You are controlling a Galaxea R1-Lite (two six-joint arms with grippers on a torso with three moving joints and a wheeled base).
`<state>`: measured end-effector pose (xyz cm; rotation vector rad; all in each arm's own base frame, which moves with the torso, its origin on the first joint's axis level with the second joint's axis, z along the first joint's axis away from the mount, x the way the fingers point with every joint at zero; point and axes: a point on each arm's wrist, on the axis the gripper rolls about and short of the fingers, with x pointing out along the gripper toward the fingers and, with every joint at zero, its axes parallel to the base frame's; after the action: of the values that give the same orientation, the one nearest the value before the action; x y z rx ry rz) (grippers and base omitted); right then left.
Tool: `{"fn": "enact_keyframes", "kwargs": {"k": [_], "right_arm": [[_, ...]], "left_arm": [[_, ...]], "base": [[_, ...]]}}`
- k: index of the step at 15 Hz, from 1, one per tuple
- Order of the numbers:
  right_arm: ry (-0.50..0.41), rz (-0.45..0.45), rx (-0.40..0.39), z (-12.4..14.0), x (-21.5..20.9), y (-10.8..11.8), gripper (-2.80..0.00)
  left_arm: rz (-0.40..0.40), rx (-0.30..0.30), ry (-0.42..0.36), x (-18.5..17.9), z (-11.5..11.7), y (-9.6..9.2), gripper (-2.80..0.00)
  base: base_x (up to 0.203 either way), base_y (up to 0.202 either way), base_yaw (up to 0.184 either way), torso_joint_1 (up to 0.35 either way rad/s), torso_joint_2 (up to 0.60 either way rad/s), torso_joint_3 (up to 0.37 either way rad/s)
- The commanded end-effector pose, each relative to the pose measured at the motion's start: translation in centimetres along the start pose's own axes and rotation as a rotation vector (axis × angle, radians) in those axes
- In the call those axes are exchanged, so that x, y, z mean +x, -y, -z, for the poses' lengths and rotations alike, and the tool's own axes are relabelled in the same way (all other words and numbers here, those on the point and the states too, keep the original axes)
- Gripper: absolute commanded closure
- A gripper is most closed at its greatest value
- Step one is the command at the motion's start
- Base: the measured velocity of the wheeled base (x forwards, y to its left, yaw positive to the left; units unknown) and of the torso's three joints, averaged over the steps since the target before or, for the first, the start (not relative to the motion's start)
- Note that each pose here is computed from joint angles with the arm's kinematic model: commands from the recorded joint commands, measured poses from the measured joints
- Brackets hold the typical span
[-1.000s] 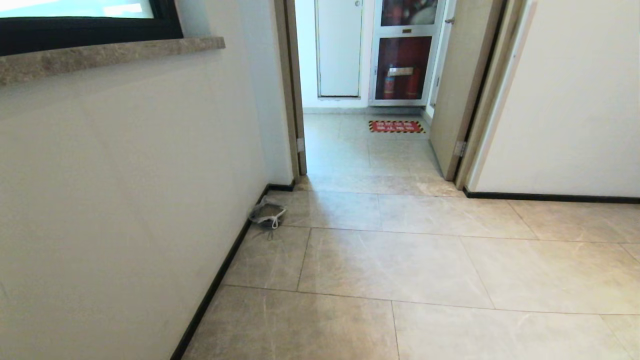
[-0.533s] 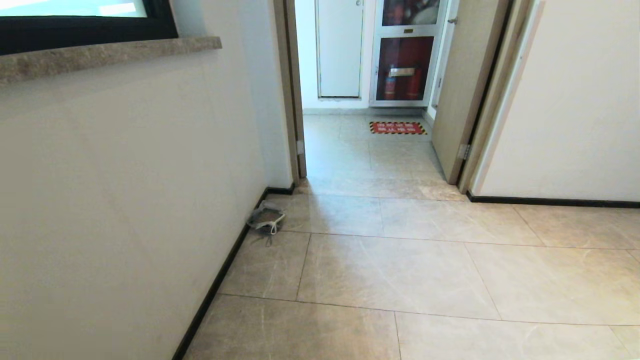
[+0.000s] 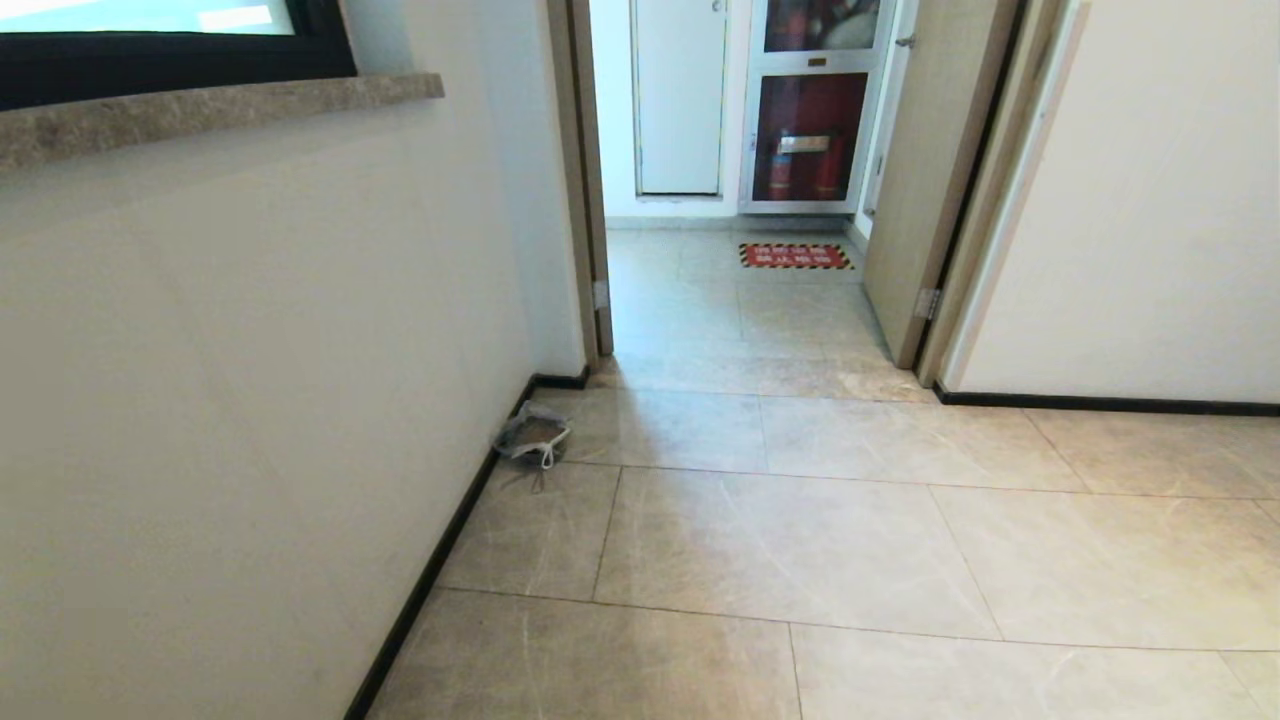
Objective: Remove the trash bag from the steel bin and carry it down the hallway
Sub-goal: Put the trash bag at the door
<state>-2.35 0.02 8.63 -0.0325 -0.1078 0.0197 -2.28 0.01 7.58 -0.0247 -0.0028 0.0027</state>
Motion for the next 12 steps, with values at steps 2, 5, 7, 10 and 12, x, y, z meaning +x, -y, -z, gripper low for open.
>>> {"fn": "enact_keyframes", "kwargs": {"k": [2, 5, 7, 10, 12], "right_arm": [[-0.038, -0.003, 0.000, 1.13, 0.20, -0.03, 0.00], [-0.039, -0.001, -0.001, 1.13, 0.20, -0.04, 0.00], [-0.037, -0.002, -0.010, 1.11, 0.20, -0.04, 0.00], [-0.038, -0.003, -0.008, 1.13, 0.20, -0.03, 0.00], [-0.037, -0.002, -0.010, 1.11, 0.21, -0.03, 0.00]], "left_arm": [[0.000, 0.000, 0.000, 0.00, 0.04, 0.00, 0.00], [0.000, 0.000, 0.002, -0.01, 0.00, 0.00, 0.00], [0.000, 0.000, -0.001, 0.01, 0.03, 0.00, 0.00], [0.000, 0.000, 0.000, 0.00, 0.04, 0.00, 0.00], [0.000, 0.000, 0.000, 0.00, 0.03, 0.00, 0.00]], "base": [[0.000, 0.000, 0.000, 0.000, 0.00, 0.000], [0.000, 0.000, 0.000, 0.000, 0.00, 0.000], [0.000, 0.000, 0.000, 0.000, 0.00, 0.000], [0.000, 0.000, 0.000, 0.000, 0.00, 0.000], [0.000, 0.000, 0.000, 0.000, 0.00, 0.000]]}}
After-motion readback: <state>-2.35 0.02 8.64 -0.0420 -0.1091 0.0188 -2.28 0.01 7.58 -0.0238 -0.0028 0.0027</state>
